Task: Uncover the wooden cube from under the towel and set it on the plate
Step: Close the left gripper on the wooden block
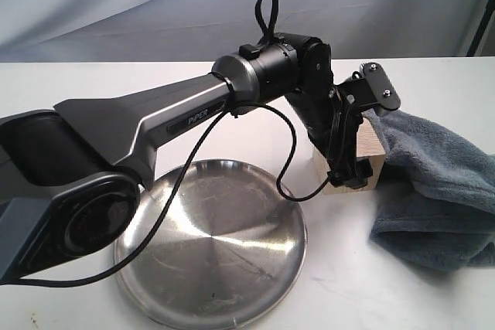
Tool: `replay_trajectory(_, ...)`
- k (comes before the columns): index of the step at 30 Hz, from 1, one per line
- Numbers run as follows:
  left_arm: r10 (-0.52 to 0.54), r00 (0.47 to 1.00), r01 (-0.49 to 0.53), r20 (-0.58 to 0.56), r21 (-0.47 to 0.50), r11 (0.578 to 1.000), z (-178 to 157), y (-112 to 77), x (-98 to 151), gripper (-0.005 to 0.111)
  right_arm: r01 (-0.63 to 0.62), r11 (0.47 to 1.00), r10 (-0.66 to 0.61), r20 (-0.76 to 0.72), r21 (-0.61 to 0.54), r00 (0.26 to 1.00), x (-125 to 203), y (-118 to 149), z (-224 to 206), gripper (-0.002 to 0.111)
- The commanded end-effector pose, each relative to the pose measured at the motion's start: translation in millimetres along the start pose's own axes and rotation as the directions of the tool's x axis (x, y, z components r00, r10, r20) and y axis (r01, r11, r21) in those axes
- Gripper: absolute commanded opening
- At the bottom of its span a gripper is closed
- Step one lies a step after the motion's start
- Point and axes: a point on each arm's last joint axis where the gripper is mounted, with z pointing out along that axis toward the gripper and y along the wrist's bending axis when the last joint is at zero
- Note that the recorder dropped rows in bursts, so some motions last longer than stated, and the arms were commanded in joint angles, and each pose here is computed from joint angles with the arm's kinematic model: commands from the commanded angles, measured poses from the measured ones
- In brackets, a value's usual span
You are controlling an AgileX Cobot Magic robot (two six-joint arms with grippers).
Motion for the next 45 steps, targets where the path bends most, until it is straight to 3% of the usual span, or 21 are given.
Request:
replay_trajectory(1, -0.016, 1.000, 0.017, -0.005, 0.034, 0.999, 11.4, -3.5, 4.4, 0.102, 0.005, 1.000, -0.005, 0.000, -0.002, 1.000, 1.1, -0.1, 0.0, 0.000)
replay_trajectory(38, -0.027, 0.999, 0.028, -0.018, 0.041, 0.999, 20.3, -4.5, 9.0, 0.101, 0.005, 1.000, -0.005, 0.000, -0.002, 1.000, 1.1, -0.1, 0.0, 0.000)
replay_trajectory(40, -0.027, 0.999, 0.028, -0.018, 0.041, 0.999, 20.3, -4.5, 9.0, 0.097, 0.005, 1.000, -0.005, 0.000, -0.002, 1.000, 1.1, -0.1, 0.0, 0.000)
replay_trajectory(45, -0.007, 1.000, 0.007, -0.031, 0.022, 1.000, 20.3, -2.7, 10.3, 0.059, 0.005, 1.000, -0.005, 0.000, -0.002, 1.000, 1.1, -0.1, 0.0, 0.000)
